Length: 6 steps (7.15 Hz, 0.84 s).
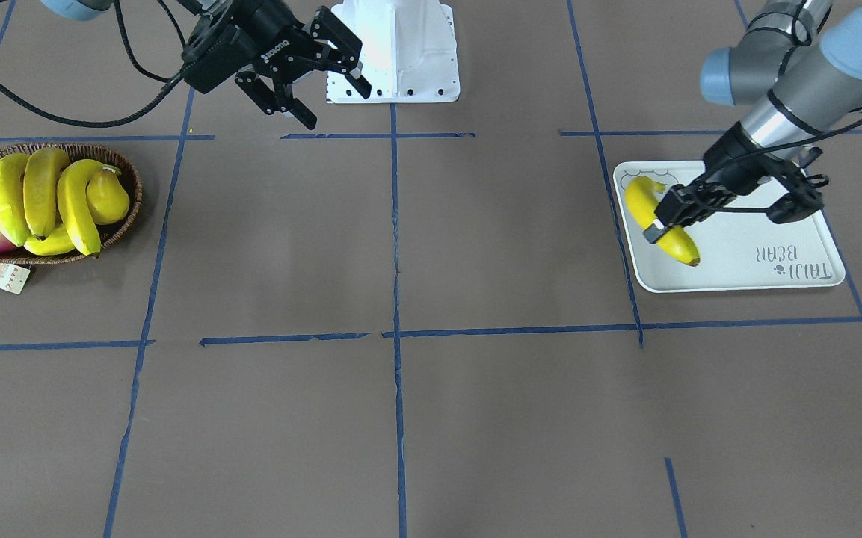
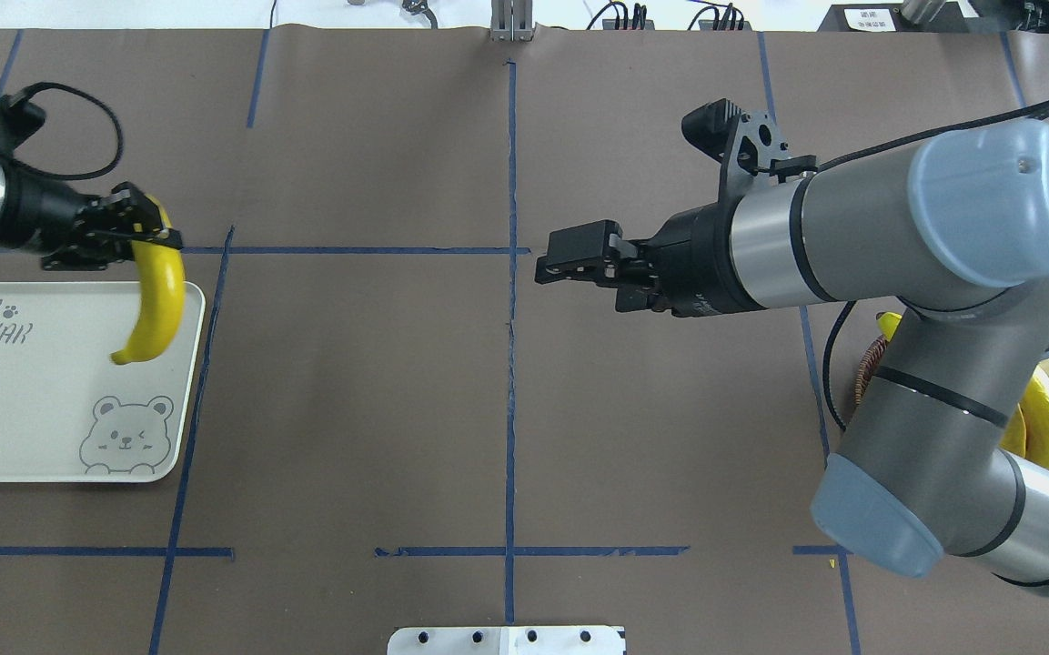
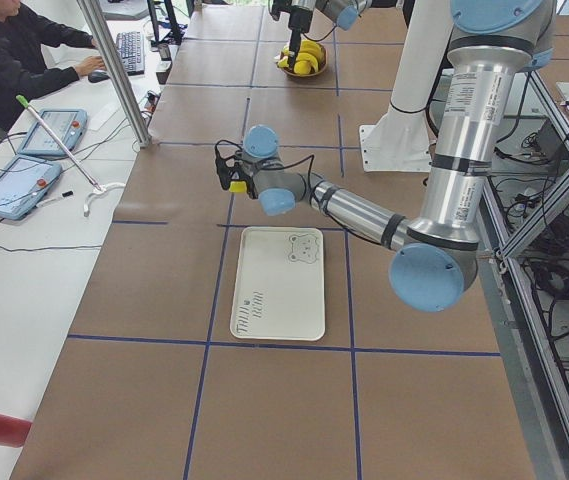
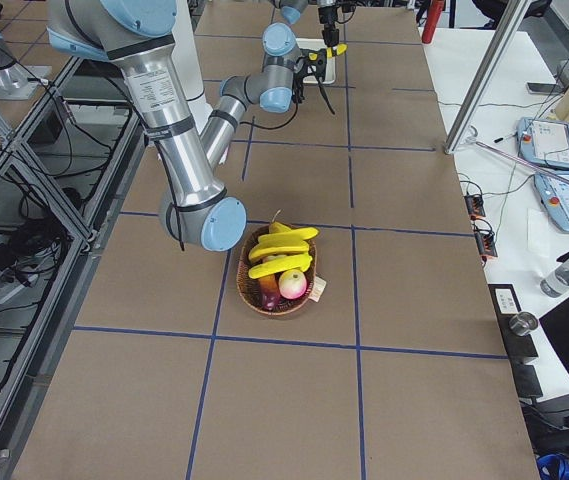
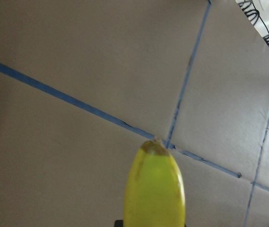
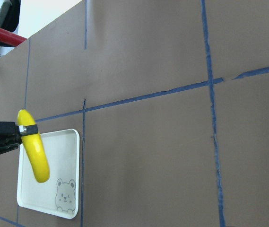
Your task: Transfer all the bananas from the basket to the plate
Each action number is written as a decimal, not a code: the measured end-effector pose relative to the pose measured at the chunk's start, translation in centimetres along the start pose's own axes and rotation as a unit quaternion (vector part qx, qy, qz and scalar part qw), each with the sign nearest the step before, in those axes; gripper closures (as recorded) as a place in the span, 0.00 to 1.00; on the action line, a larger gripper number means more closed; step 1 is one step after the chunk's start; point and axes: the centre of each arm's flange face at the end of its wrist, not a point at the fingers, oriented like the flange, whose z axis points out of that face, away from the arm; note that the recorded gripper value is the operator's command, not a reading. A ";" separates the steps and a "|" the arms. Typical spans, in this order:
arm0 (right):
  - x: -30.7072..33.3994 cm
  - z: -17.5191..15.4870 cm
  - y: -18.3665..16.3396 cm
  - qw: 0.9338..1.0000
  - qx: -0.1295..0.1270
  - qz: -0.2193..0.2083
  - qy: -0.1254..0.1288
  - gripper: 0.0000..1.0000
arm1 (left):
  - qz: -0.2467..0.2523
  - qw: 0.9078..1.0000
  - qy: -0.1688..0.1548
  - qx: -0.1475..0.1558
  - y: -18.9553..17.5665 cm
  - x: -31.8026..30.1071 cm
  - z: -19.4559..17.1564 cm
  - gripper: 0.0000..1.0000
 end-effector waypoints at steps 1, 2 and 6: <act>1.1 -0.4 -0.7 1.000 0.009 0.007 0.013 0.00 | 0.018 0.999 -0.039 0.009 -0.4 -6.7 -1.4 1.00; 1.8 -0.7 -1.4 0.999 0.016 0.014 0.026 0.00 | 0.028 0.997 -0.070 0.011 -0.3 -11.9 -2.6 1.00; 2.7 -1.1 -2.1 0.999 0.024 0.023 0.041 0.00 | 0.024 0.990 -0.139 0.009 -0.6 -21.0 -1.6 1.00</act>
